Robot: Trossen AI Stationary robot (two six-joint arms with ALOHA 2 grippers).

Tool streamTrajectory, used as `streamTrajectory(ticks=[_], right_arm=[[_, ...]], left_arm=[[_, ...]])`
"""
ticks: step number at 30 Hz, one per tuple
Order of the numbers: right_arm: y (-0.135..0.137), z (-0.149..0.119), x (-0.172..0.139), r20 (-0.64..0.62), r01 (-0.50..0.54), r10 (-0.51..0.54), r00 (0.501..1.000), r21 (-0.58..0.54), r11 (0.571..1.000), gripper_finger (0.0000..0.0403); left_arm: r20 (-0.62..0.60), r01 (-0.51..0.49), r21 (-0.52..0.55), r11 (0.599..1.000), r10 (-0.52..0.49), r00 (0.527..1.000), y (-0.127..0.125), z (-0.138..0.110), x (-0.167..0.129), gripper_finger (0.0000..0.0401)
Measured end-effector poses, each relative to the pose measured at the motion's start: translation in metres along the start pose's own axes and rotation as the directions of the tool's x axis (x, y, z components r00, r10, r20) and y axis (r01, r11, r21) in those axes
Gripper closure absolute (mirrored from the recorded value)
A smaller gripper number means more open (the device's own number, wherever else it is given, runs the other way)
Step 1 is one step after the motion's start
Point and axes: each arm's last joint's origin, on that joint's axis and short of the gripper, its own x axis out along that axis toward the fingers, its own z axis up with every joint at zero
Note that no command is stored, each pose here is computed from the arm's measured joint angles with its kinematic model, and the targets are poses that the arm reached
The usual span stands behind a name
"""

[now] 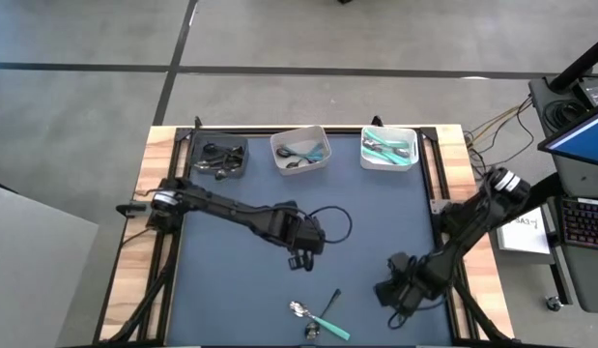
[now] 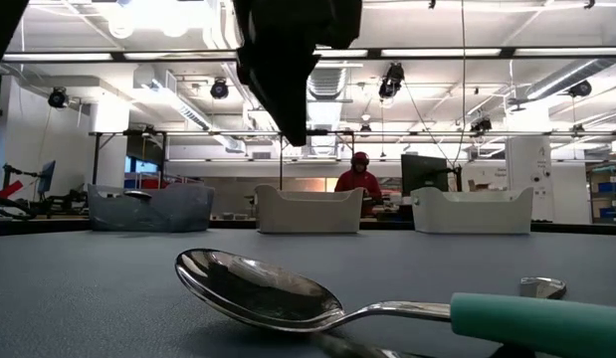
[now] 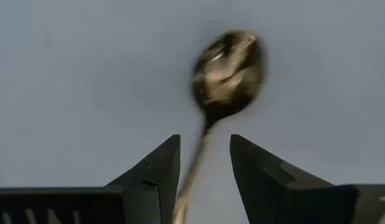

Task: Sort silverware by color (type)
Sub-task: Put the black spoon into the black bin

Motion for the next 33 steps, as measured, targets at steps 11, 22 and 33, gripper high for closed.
streamTrajectory(ticks=[11,22,33], right_arm=[[0.032,-0.018,0.024,-0.001,0.083,-0.083,0.997,0.001,0.997,0.0271],[0.051,-0.028,0.01,0.031,0.075,-0.073,0.997,-0.043,0.996,0.0271],[0.03,-0.022,0.014,0.056,0.25,-0.248,0.967,-0.029,0.968,0.0271]], left_arm=[[0.005,0.011,0.094,0.995,-0.011,1.0,-0.012,-0.005,-0.004,0.0378],[0.009,0.014,0.109,0.994,-0.015,1.0,-0.015,-0.007,-0.004,0.0378],[0.017,0.017,0.107,0.994,-0.019,1.0,-0.015,-0.006,-0.004,0.0378]])
